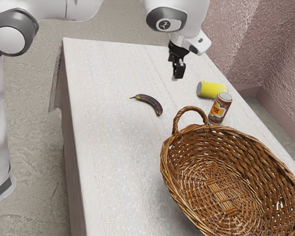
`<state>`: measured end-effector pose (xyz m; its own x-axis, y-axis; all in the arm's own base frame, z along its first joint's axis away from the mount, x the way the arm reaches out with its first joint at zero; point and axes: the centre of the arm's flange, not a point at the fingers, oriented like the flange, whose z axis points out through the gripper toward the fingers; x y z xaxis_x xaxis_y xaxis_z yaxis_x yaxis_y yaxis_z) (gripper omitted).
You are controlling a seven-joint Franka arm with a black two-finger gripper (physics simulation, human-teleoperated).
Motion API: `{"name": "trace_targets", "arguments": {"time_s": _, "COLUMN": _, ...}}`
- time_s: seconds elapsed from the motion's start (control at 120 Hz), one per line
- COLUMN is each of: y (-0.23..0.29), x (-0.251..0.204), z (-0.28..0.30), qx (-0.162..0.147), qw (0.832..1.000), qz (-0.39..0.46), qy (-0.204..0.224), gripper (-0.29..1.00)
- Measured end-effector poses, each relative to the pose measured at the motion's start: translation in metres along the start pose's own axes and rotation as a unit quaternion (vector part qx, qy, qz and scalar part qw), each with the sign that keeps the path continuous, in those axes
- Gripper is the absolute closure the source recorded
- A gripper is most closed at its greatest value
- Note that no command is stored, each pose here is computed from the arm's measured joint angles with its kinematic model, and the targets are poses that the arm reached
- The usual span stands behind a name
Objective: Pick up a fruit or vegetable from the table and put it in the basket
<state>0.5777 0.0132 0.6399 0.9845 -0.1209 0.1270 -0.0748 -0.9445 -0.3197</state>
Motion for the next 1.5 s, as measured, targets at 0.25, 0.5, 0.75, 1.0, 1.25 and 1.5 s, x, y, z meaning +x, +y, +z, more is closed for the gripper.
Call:
{"name": "trace_targets", "arguments": {"time_s": 0.25, "y": 0.028, "x": 0.002, "z": -0.004, "qx": -0.063, "qw": 0.998, "qz": 0.009, "qy": 0.003, "gripper": 0.00}}
{"name": "trace_targets", "arguments": {"time_s": 0.5, "y": 0.054, "x": -0.023, "z": 0.031, "qx": -0.163, "qw": 0.984, "qz": -0.047, "qy": -0.055, "gripper": 0.00}}
{"name": "trace_targets", "arguments": {"time_s": 0.75, "y": -0.010, "x": -0.039, "z": 0.045, "qx": -0.167, "qw": 0.974, "qz": -0.138, "qy": -0.069, "gripper": 0.00}}
{"name": "trace_targets", "arguments": {"time_s": 1.0, "y": -0.005, "x": -0.012, "z": 0.074, "qx": -0.169, "qw": 0.970, "qz": -0.152, "qy": -0.083, "gripper": 0.00}}
{"name": "trace_targets", "arguments": {"time_s": 1.25, "y": 0.038, "x": 0.015, "z": 0.095, "qx": -0.181, "qw": 0.971, "qz": -0.132, "qy": -0.079, "gripper": 0.00}}
{"name": "trace_targets", "arguments": {"time_s": 1.5, "y": 0.041, "x": 0.035, "z": 0.108, "qx": -0.186, "qw": 0.970, "qz": -0.141, "qy": -0.066, "gripper": 0.00}}
